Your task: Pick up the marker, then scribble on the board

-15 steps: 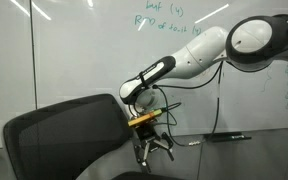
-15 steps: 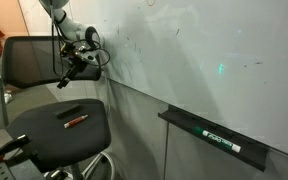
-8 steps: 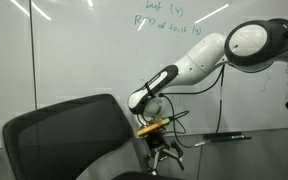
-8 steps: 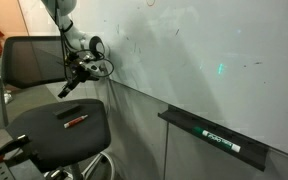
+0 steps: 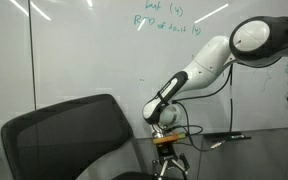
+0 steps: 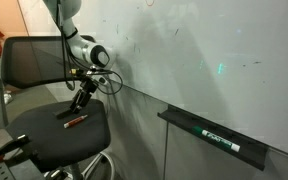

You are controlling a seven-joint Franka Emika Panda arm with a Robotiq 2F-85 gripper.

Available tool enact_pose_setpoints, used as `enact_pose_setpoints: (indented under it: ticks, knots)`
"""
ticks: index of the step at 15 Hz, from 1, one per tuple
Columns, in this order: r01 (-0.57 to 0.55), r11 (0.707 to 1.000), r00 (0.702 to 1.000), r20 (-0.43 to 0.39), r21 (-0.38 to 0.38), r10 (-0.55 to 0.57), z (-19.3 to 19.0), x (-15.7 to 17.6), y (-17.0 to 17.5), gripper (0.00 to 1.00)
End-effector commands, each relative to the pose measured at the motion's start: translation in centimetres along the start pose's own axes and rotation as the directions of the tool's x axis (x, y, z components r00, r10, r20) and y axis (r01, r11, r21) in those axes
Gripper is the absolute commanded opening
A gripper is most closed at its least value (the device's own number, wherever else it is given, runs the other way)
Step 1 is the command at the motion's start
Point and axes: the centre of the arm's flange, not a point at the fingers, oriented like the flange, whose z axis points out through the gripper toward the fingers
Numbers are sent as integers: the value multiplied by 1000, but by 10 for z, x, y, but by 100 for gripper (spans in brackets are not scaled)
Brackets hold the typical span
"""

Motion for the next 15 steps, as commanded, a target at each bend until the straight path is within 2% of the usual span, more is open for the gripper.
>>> enact_pose_setpoints:
  ticks: [1,3,5,9,12,15]
  knots:
    - [84,993,983,-168,80,-69,24,-31,45,100]
    - [140,986,959,-261,95,-111,39,-34,57,100]
    - [204,976,924,-345,79,-165,55,-39,64,100]
    - [322,946,835,-463,-28,-297,93,-68,69,100]
    - [389,913,752,-531,-121,-390,114,-96,70,100]
    - [459,867,643,-601,-194,-474,121,-119,68,100]
